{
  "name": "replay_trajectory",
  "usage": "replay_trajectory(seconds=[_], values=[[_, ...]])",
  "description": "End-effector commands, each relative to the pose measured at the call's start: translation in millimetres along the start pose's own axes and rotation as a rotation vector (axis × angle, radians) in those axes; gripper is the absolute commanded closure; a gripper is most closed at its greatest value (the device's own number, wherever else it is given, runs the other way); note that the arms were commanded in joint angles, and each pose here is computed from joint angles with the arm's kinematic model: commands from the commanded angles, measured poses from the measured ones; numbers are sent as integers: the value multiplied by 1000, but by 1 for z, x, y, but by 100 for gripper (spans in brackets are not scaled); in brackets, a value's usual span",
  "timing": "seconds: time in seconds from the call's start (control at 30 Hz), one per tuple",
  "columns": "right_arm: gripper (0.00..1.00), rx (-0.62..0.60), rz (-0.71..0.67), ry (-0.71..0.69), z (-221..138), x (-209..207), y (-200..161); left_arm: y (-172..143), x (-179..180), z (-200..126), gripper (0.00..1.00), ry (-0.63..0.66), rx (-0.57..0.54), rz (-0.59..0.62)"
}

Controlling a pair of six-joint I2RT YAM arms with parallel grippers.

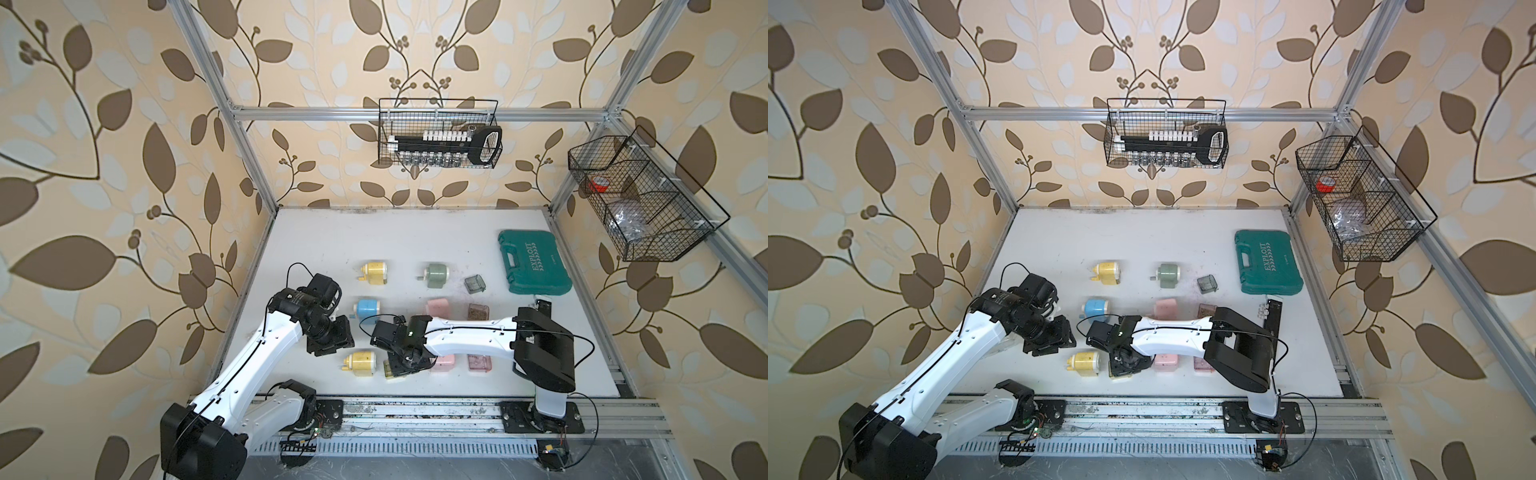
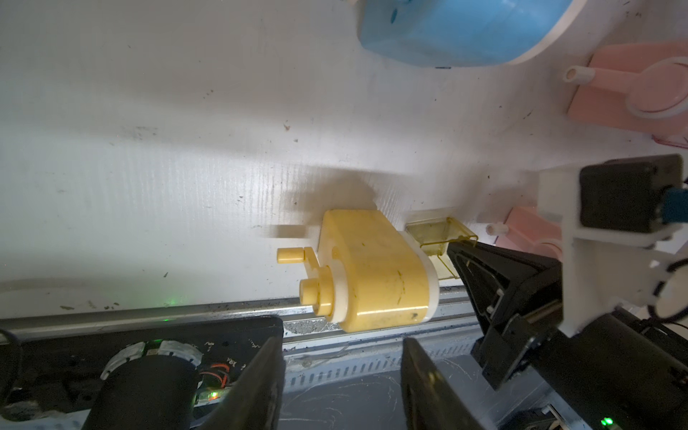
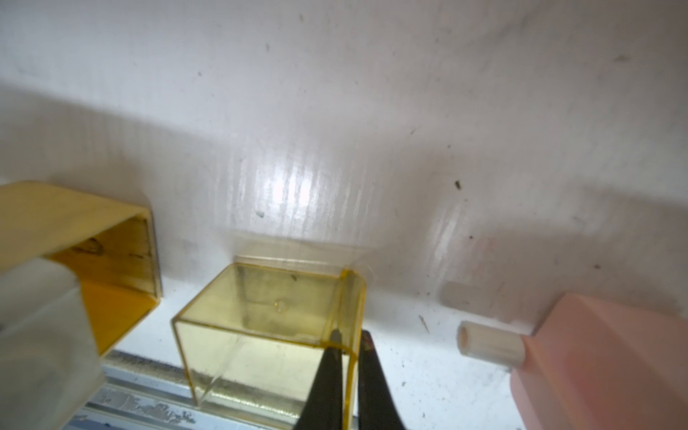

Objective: Put the tray back into the pencil sharpener
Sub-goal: Pick up the container from the center of the board, then close the container of the pencil sharpener.

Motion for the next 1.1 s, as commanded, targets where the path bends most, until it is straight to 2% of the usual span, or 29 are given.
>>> replay_trajectory(seconds=[0.0,0.2,0.37,0.53,0.87,1.07], values=[[99,-5,-12,-37,-3,0,3,1,2,-1,48,7,-12,-4],[100,-9,-2,-72,-14,-2,7,-6,-10,5,50,-112,17,-48],[100,20,34,-116,-20,-4,7,-9,-12,5,47,-168,1,-61],[100,51,61,-163,-18,-4,4,-13,-11,8,44,-182,20,-70],[100,49,97,-156,-15,-3,0,-17,2,14,43,-92,54,-93],[100,29,142,-131,-15,1,1,-19,3,20,43,-95,61,-105]])
Point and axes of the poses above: each gripper's point midway between its finger pads, its own z axis out along the fingers, its own x axis along the line the jaws close on, y = z × x, the point moved 2 cm from there along -z, back along the fingers, and after that the axes turned 14 degrees about -z, right-handed, at the moved point
